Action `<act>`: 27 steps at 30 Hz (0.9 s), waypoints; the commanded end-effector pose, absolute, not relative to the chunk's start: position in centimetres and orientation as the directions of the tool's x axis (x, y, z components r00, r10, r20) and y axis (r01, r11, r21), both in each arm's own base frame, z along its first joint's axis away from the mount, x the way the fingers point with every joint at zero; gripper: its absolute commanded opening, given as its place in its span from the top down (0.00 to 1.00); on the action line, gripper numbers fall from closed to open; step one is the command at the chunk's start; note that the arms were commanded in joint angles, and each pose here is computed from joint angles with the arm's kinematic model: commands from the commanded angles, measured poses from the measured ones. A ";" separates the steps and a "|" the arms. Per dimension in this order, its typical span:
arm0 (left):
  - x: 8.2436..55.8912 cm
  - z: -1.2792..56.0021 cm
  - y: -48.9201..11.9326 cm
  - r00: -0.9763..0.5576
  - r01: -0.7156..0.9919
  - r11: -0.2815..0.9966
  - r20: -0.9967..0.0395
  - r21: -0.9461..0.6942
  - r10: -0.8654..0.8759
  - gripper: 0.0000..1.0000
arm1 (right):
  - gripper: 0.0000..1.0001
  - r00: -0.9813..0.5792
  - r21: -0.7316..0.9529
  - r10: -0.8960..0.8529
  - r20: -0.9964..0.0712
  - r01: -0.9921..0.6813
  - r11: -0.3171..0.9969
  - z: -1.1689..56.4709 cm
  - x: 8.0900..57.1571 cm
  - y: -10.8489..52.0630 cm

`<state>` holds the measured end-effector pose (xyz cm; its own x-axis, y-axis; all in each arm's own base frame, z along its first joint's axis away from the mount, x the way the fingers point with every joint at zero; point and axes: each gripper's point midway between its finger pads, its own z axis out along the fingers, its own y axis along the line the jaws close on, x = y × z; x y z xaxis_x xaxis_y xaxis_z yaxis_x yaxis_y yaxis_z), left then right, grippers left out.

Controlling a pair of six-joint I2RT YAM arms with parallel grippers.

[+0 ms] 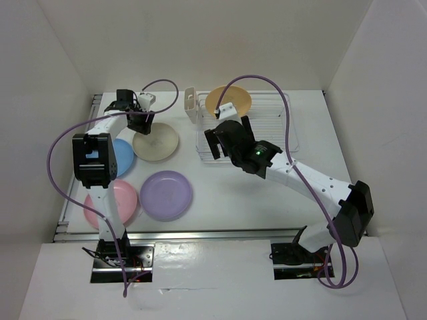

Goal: Load the plates into the dish rack

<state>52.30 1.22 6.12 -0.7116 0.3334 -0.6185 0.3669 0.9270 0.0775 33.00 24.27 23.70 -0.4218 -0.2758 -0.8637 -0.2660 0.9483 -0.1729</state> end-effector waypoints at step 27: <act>54.7 3.0 1.6 -0.691 0.363 0.931 -0.663 0.024 0.287 0.32 | 0.00 -0.395 -0.162 -0.244 -0.886 -0.229 0.960 26.1 33.9 24.4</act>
<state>54.58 2.25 3.75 -0.6875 0.3108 -0.6563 0.3493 0.9339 0.0764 33.16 24.28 24.44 -0.4173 -0.2712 -0.8673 -0.2586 0.9504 -0.1728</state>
